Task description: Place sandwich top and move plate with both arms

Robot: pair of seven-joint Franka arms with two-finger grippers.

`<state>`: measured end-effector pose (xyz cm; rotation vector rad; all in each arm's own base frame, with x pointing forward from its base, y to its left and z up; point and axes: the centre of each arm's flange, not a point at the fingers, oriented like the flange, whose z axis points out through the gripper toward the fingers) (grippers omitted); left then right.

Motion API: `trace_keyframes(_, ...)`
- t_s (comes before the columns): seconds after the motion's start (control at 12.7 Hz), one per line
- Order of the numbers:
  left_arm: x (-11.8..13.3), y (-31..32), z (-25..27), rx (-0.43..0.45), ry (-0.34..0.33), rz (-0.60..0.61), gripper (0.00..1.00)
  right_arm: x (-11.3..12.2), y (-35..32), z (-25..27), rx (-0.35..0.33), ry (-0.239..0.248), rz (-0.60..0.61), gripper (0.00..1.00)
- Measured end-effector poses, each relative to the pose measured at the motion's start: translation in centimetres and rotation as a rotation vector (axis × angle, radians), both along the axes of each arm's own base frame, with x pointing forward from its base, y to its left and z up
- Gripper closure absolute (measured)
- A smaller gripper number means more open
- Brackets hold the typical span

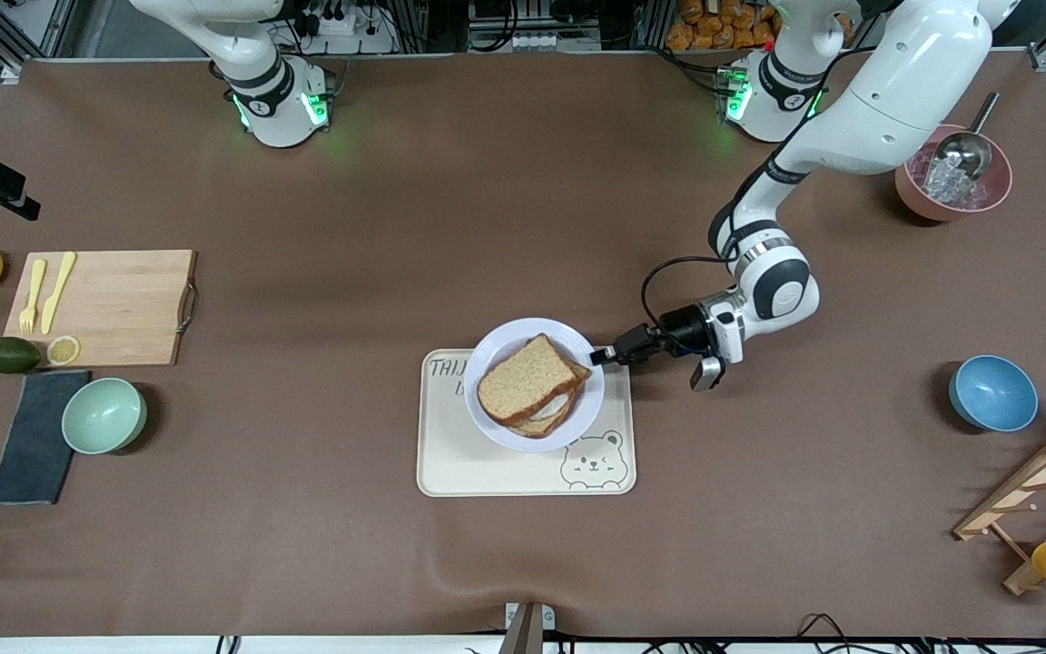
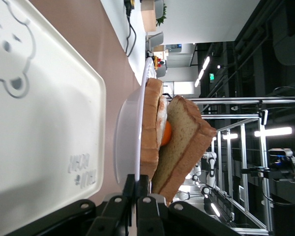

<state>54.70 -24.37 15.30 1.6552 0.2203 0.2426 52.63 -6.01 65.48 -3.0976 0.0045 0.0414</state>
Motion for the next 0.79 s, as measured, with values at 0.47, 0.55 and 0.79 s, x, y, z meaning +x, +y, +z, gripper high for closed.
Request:
trace_keyframes(0.47, 0.9, 0.4, -1.8, -0.001, 0.041, 0.008, 0.96, 0.1, -0.3, 0.1, -0.001, -0.009, -0.005, 0.0)
trace_keyframes(0.55, 1.1, 0.2, -2.3, -0.003, 0.045, 0.009, 0.96, 0.1, -0.2, 0.1, -0.001, -0.009, -0.004, 0.0)
trace_keyframes(0.79, 1.6, 0.5, -3.8, 0.004, 0.053, 0.01, 0.96, 0.2, 0.1, 0.0, -0.002, -0.008, 0.002, 0.0)
